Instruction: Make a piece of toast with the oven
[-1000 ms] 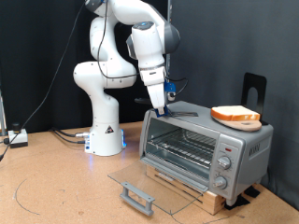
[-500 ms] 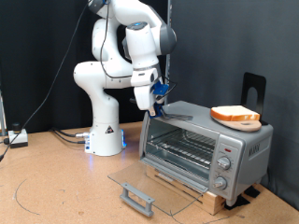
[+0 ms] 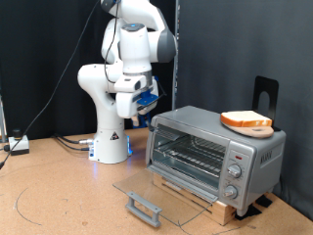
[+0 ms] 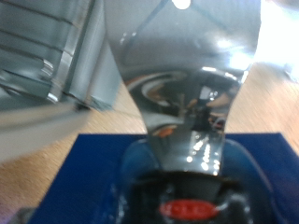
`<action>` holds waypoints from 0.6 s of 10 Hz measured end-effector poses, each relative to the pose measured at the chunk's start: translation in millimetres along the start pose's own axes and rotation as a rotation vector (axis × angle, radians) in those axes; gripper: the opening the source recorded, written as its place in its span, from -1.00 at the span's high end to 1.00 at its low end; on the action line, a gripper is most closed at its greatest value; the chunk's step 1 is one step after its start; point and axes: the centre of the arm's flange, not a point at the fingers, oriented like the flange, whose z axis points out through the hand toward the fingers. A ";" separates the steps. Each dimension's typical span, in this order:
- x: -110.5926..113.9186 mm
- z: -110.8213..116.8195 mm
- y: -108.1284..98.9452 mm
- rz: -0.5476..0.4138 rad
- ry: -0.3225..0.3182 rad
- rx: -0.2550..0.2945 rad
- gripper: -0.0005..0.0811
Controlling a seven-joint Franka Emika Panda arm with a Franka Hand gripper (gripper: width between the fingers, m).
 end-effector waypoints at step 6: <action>-6.9 -18.1 84.1 0.076 -0.018 0.090 0.01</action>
